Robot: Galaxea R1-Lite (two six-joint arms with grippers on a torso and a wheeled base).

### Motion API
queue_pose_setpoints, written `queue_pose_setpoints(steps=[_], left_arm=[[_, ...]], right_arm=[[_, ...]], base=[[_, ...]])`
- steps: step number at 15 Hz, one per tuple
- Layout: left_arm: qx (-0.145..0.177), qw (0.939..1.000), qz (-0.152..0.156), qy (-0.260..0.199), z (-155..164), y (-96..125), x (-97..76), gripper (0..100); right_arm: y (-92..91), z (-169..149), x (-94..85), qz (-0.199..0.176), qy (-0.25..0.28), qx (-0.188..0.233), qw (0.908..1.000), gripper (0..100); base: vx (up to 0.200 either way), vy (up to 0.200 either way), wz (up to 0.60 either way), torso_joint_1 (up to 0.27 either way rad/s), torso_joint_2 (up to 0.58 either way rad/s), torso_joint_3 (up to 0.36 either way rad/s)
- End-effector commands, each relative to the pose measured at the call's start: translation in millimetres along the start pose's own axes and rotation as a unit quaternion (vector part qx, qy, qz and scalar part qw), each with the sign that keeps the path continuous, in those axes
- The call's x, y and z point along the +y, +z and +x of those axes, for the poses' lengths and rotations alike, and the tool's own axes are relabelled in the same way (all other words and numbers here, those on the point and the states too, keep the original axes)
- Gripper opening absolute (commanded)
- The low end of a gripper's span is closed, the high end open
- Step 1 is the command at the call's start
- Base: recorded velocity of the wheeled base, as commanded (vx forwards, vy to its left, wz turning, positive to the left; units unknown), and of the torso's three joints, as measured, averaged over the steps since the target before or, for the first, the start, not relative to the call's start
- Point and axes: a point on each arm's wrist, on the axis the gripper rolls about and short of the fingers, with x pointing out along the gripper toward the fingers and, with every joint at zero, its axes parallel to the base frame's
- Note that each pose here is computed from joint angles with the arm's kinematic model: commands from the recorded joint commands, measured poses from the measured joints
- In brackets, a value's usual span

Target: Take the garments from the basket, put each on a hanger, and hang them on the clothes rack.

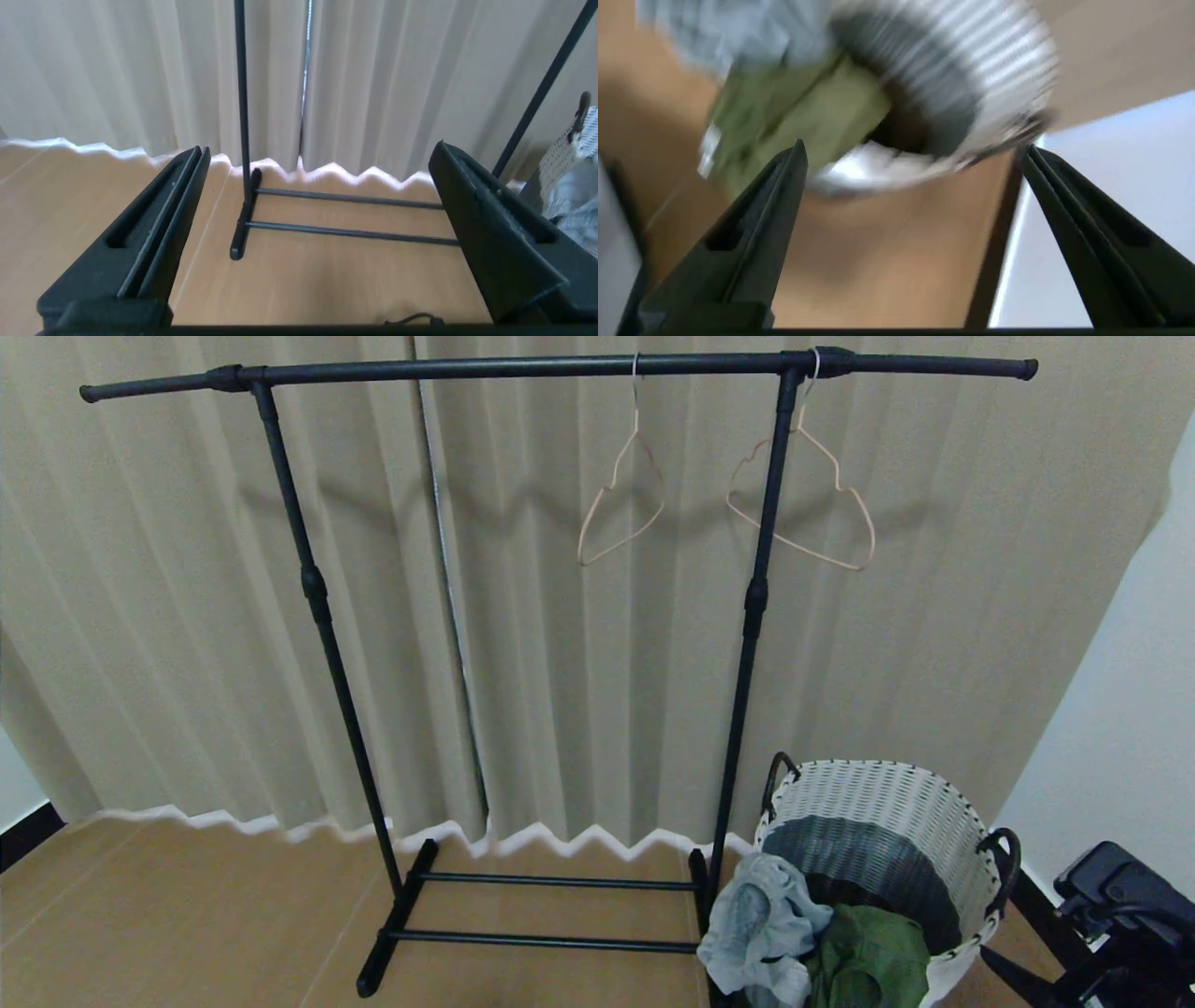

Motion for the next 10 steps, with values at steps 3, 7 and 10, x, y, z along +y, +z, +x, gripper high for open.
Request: queue_pose_setpoints(steps=[3,7,10], left_arm=[[0.000,1.0000,-0.001,0.001,0,0,0.0,100],[0.000,1.0000,-0.001,0.001,0,0,0.0,100],[0.001,1.0000,0.000,0.001,0,0,0.0,100]], right_arm=[[-9.6,14,5.5,0.000,0.030,0.048,0.9984,100],[-11.5,29,7.5,-0.050,0.055,0.065,0.9951,100],[-16.3,55,13.8,-0.107,0.099,0.079,0.9861,100]], base=[[0.000,0.000,0.00,-0.043,0.17,0.105],[0.000,0.000,0.00,0.000,0.00,0.000],[0.000,0.000,0.00,0.000,0.00,0.000]])
